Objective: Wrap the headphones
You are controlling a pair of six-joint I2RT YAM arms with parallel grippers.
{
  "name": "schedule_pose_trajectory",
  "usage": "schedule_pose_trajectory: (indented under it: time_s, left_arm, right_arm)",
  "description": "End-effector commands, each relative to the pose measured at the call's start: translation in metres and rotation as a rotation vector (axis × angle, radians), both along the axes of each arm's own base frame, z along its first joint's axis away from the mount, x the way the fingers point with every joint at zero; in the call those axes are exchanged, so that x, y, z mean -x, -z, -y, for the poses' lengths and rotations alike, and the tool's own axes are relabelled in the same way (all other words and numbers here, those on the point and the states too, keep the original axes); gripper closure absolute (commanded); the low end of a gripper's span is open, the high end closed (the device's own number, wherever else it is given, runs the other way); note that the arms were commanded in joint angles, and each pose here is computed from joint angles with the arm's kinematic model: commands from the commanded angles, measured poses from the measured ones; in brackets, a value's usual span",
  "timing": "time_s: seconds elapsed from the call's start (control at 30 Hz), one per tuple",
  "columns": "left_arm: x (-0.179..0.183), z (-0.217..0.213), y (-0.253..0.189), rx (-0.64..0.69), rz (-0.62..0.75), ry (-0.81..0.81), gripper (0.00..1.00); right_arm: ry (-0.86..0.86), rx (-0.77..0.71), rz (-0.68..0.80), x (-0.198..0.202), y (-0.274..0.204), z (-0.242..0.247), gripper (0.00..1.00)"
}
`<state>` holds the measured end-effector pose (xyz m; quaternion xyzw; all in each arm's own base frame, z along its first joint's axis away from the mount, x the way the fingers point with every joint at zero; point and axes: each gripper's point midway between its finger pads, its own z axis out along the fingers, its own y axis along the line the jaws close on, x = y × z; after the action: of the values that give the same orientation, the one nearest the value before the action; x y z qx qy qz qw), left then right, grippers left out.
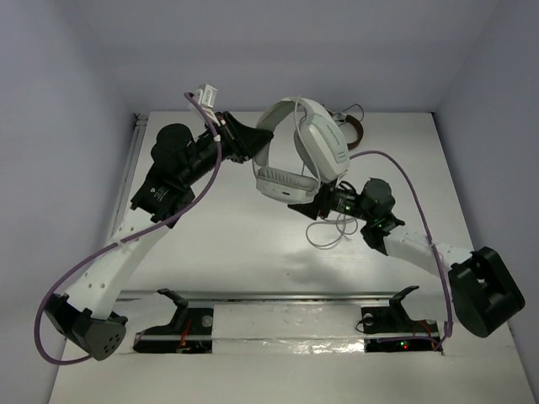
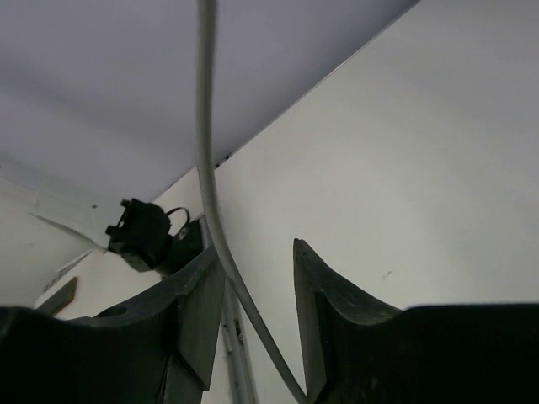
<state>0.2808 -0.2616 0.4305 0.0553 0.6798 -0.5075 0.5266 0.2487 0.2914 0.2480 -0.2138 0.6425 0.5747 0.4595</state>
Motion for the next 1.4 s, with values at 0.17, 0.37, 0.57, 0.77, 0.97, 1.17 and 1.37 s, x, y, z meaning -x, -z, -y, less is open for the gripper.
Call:
schedule_pose_trajectory:
  time_s: [0.17, 0.37, 0.57, 0.77, 0.97, 1.17, 1.37]
  left_arm:
    - [0.007, -0.03, -0.111, 0.195, 0.203, -0.122, 1.0]
    - [-0.011, -0.047, -0.128, 0.141, 0.222, -0.263, 1.0]
    - [-0.04, -0.067, -0.12, 0.079, 0.208, -0.428, 1.0]
    - [-0.072, -0.095, -0.111, 0.035, 0.189, -0.613, 1.0]
    - [-0.1, -0.12, -0.086, -0.018, 0.138, -0.763, 1.0]
    - [-0.114, -0.151, -0.057, -0.138, 0.117, -0.912, 1.0]
    - [-0.127, -0.161, 0.007, -0.264, 0.048, -0.983, 1.0]
  right_arm:
    - [-0.164, -0.12, 0.042, 0.039, -0.004, -0.031, 0.55]
    - [-0.222, -0.124, 0.013, 0.069, 0.008, -0.043, 0.54]
    - [-0.317, -0.131, -0.003, 0.115, 0.011, -0.053, 0.57]
    - [-0.395, -0.126, -0.049, 0.162, 0.013, -0.071, 0.57]
    - [-0.367, -0.048, -0.127, 0.181, 0.028, -0.092, 0.63]
    - [-0.325, 0.03, -0.215, 0.193, 0.046, -0.089, 0.95]
    - [-0.167, 0.22, -0.199, 0.181, 0.03, -0.081, 1.0]
